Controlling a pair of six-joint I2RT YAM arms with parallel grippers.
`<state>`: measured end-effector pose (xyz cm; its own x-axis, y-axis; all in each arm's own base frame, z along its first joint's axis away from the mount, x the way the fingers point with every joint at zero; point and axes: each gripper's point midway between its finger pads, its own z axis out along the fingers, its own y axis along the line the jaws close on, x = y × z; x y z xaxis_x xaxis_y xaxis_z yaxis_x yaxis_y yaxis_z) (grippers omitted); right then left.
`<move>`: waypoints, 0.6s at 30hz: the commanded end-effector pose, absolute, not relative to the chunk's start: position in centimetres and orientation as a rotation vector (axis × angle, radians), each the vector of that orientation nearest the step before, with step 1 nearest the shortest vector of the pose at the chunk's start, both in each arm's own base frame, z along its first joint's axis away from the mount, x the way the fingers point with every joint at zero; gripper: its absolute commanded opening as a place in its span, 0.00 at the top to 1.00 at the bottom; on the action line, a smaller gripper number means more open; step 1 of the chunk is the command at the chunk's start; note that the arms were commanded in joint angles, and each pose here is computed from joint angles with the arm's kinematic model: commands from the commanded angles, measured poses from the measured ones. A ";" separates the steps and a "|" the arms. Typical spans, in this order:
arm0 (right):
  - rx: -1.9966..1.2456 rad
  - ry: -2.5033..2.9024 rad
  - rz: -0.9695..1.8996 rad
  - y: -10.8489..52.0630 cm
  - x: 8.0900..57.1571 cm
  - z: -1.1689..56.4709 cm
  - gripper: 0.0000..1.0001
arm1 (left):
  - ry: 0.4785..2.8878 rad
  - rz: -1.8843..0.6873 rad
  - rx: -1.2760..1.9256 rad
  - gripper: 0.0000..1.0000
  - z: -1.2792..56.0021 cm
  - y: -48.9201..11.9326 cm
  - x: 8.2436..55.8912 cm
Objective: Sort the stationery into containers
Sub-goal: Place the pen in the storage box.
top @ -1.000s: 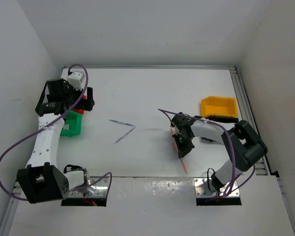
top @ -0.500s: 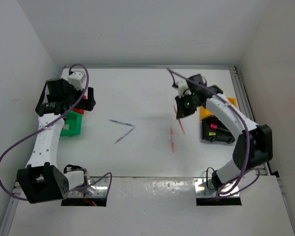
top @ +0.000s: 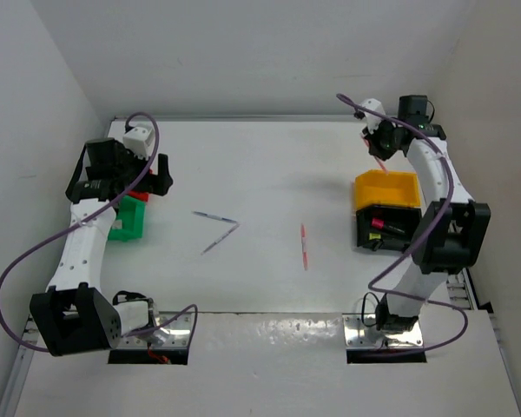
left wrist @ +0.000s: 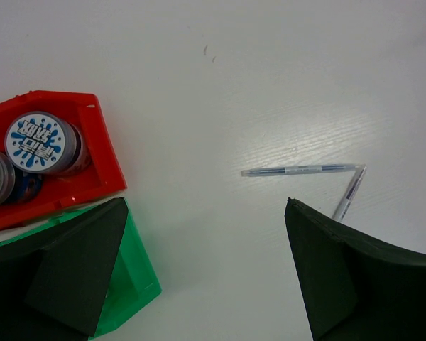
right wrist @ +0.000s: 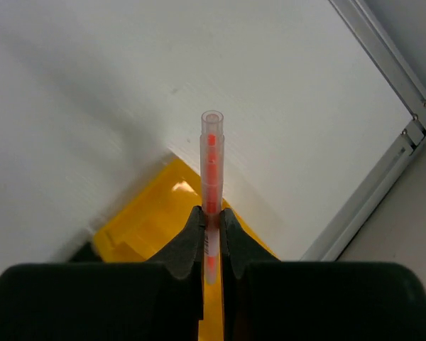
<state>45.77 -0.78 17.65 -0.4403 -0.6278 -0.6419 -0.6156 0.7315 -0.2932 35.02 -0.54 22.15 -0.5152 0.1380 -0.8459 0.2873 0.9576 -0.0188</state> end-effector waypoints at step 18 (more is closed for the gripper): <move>-1.078 2.328 0.036 -7.5 43.3 13.0 0.47 | 2.087 -0.162 0.306 0.00 22.7 -0.5 35.6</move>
